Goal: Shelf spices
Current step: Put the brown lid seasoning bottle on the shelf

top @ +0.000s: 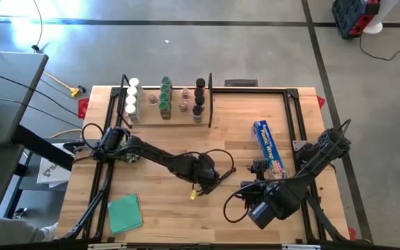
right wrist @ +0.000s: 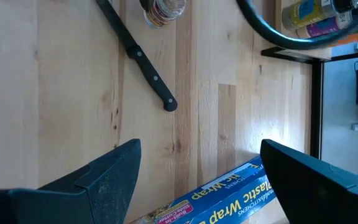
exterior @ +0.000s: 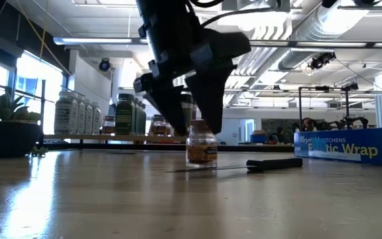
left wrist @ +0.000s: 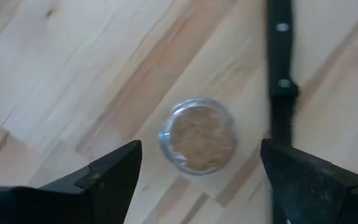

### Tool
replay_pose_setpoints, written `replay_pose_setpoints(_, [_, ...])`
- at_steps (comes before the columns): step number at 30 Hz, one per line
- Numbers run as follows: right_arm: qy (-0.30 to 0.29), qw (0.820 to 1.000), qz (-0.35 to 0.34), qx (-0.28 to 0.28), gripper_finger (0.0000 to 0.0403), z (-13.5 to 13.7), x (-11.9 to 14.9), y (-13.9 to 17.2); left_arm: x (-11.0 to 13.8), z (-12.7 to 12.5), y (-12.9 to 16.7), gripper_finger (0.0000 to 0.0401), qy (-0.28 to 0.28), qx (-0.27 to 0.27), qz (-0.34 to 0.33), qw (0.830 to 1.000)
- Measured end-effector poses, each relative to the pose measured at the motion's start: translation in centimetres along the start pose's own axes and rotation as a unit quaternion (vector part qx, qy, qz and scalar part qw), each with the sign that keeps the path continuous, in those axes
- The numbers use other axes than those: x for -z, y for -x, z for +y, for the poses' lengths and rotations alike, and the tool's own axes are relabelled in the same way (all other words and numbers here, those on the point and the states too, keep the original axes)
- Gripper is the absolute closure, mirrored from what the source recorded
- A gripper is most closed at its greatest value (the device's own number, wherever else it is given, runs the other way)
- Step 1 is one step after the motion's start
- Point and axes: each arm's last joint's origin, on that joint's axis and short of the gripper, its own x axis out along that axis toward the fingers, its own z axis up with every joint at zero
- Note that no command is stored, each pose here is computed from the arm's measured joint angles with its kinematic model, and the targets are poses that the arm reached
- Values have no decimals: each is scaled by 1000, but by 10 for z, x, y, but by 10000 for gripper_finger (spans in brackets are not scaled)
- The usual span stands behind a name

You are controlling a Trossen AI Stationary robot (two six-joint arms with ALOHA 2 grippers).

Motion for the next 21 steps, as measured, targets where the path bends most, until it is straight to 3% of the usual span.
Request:
replay_pose_setpoints(9, [0, 1000, -1, 0, 77, 0, -1, -1, 3, 3, -8, 87, 67, -8, -17, 998])
replay_pose_setpoints(21, [-6, 1000, 1, 2, 77, -4, -3, -3, -1, 1, -15, 166, 86, 18, -4, 996])
